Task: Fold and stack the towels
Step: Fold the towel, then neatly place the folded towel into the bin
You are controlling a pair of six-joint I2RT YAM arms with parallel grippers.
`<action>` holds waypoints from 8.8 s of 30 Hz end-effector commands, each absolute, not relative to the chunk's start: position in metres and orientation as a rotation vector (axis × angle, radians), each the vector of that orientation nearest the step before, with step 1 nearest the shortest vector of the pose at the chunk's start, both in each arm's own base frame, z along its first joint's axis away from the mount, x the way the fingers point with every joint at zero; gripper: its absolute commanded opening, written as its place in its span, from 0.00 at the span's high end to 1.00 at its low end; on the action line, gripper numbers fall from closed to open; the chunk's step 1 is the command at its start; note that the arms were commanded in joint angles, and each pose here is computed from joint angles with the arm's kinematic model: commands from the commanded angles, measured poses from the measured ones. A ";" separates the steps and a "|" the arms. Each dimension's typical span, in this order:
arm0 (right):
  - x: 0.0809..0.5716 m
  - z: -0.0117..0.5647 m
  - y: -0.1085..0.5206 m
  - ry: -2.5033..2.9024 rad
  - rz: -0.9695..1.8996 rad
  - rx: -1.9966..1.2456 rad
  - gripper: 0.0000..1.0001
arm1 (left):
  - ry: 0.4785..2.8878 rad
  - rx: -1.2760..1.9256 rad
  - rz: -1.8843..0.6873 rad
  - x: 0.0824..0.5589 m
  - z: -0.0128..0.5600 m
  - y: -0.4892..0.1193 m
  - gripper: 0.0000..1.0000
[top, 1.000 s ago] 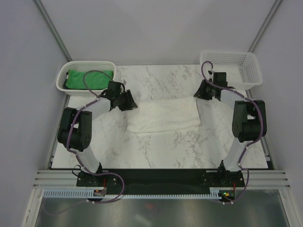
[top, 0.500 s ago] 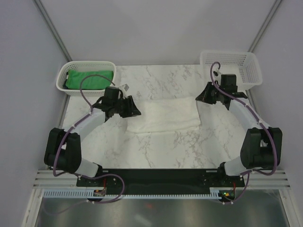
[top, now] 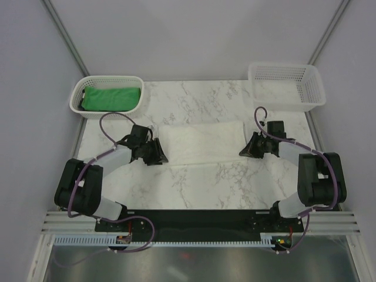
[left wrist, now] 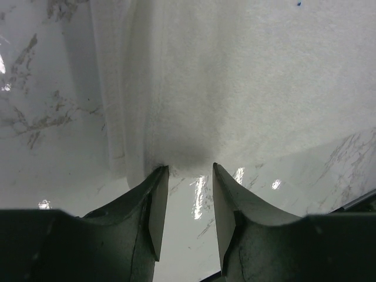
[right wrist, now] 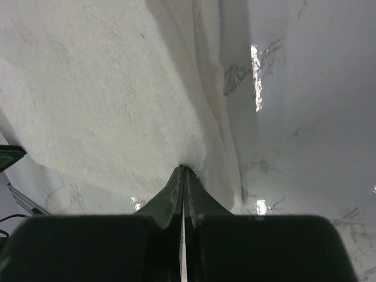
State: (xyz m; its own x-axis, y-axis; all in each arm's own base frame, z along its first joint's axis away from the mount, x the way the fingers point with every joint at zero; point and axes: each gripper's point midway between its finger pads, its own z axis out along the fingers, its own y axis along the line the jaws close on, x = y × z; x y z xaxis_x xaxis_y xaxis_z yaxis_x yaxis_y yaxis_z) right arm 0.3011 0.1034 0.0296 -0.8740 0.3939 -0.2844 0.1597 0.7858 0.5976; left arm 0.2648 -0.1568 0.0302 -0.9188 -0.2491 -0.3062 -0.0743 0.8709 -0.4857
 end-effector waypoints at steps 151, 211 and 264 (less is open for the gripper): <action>0.385 0.233 0.137 2.036 0.928 0.098 0.02 | 2.220 -0.266 0.328 0.579 0.225 0.038 0.98; 0.386 0.226 0.140 2.046 0.950 0.092 0.02 | 1.998 -0.477 0.874 0.598 0.184 0.273 0.98; 0.377 0.254 0.135 2.001 0.913 0.113 0.02 | 2.171 -0.232 0.064 0.577 0.176 -0.026 0.24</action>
State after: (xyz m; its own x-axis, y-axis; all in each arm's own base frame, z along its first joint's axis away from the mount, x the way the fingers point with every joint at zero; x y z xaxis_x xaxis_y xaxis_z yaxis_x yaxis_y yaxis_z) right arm 0.3797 0.1351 0.2221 -0.6420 0.4110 -0.6472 -0.2110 0.7169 0.6645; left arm 0.5978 -0.0199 0.1954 -0.4938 -0.0433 -0.8685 -0.1628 0.9857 0.0434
